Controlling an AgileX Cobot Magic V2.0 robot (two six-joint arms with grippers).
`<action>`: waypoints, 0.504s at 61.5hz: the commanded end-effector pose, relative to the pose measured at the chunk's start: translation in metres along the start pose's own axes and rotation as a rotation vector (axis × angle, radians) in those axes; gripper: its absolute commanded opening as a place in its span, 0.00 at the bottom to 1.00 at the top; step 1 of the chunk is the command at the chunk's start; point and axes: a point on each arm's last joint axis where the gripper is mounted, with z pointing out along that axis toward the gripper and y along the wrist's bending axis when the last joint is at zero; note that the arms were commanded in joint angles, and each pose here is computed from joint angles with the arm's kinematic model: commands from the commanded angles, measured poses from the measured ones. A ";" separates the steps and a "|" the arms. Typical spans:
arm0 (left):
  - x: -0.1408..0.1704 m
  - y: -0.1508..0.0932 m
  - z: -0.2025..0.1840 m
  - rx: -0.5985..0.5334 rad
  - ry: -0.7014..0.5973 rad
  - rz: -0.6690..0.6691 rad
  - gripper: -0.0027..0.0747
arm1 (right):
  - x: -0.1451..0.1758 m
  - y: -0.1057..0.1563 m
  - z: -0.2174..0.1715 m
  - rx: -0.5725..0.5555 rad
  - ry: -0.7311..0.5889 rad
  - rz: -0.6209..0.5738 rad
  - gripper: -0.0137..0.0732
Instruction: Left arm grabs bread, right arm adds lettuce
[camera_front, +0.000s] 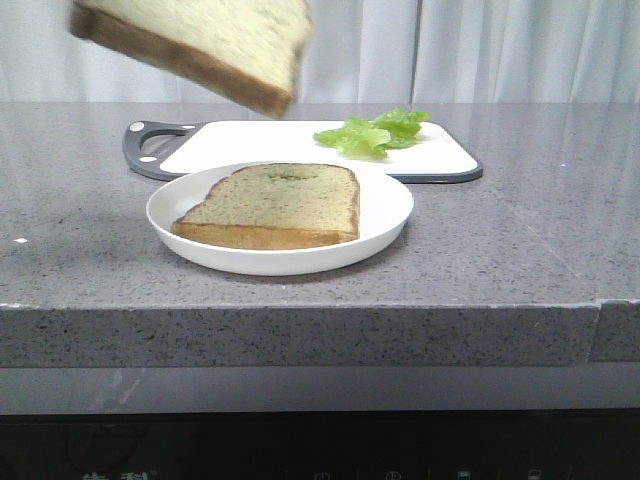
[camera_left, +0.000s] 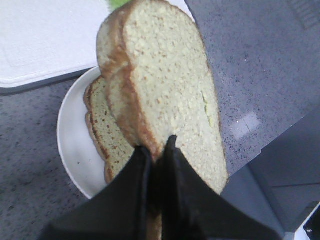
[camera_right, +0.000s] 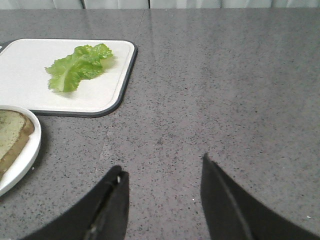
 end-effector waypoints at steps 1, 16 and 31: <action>0.003 -0.008 -0.035 -0.012 -0.128 0.001 0.01 | -0.024 0.003 0.013 -0.020 -0.039 0.013 0.55; 0.048 -0.005 -0.066 -0.098 -0.170 -0.002 0.01 | -0.051 0.013 0.077 -0.117 0.145 0.040 0.55; 0.058 -0.012 -0.077 -0.108 -0.195 0.025 0.01 | -0.073 0.019 0.153 -0.197 0.248 0.079 0.64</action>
